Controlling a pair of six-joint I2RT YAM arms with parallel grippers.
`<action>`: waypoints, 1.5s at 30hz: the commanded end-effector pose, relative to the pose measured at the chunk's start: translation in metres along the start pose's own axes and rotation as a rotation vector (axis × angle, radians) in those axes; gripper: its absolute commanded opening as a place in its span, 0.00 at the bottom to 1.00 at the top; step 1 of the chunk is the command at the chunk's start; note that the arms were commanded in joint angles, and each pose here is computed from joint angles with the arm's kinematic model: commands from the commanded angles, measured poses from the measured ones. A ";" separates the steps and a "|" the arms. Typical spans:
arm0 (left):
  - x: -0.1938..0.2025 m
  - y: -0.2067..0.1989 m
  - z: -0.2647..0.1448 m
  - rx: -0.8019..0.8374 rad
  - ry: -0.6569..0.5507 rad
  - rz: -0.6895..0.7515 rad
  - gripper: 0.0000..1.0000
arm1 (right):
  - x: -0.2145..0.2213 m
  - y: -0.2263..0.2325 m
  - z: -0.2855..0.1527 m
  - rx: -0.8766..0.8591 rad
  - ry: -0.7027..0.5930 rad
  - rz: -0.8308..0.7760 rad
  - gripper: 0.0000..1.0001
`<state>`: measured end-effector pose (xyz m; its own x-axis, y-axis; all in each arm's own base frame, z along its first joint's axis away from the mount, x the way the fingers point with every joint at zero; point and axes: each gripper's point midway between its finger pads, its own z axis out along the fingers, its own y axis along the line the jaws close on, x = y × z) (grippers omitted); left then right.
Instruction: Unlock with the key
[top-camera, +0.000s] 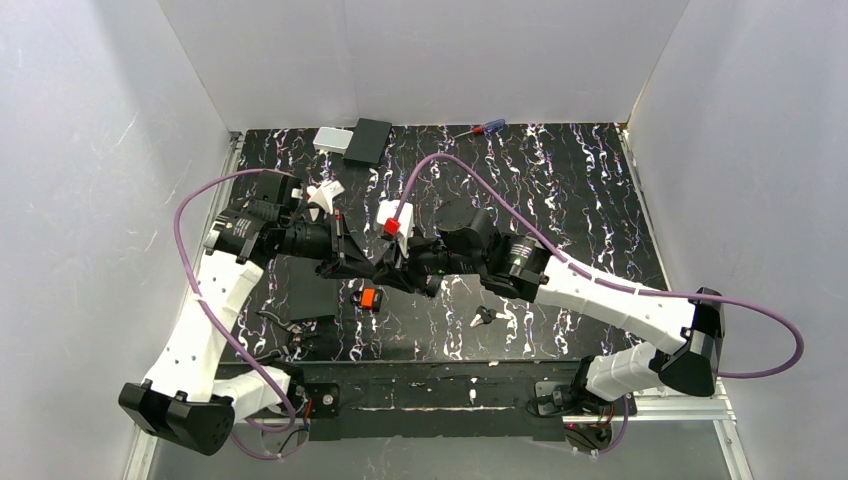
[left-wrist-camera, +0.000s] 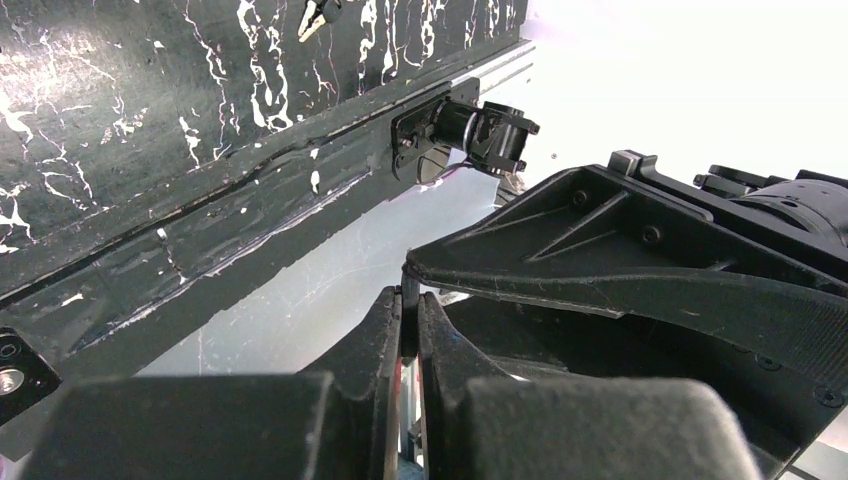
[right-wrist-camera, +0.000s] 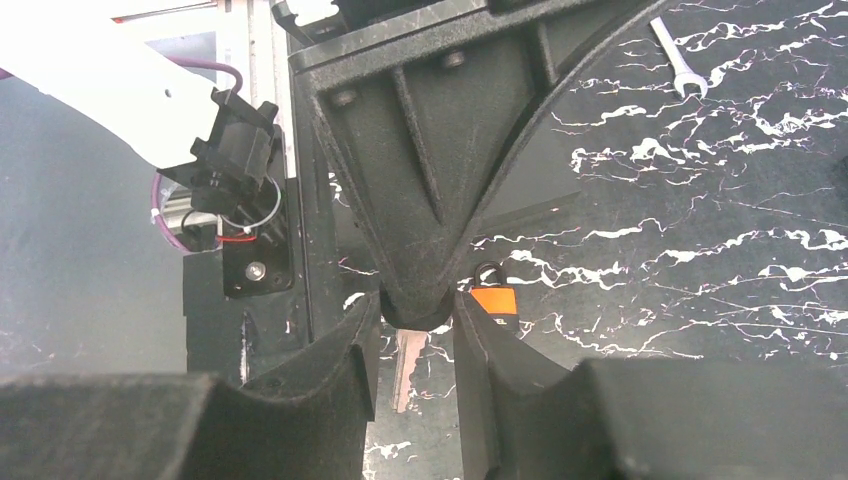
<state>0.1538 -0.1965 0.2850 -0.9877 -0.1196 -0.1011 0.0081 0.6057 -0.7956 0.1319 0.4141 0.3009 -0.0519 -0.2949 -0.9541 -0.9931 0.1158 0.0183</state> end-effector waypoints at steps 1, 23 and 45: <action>0.010 -0.007 -0.003 0.042 0.026 -0.007 0.00 | -0.041 -0.005 -0.002 0.030 -0.123 -0.053 0.30; 0.007 -0.021 -0.018 0.093 -0.117 0.095 0.00 | -0.022 -0.056 -0.088 0.518 -0.056 0.327 0.98; 0.023 -0.006 -0.044 0.062 -0.345 0.264 0.00 | 0.045 -0.050 -0.064 0.372 0.245 0.349 0.98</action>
<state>0.1297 -0.1753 0.3244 -0.8405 -0.2167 -0.4966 0.3023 0.5730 -0.7617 0.1713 0.3315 0.2722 -0.5050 -0.3704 -0.7796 -0.7667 0.6073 0.2081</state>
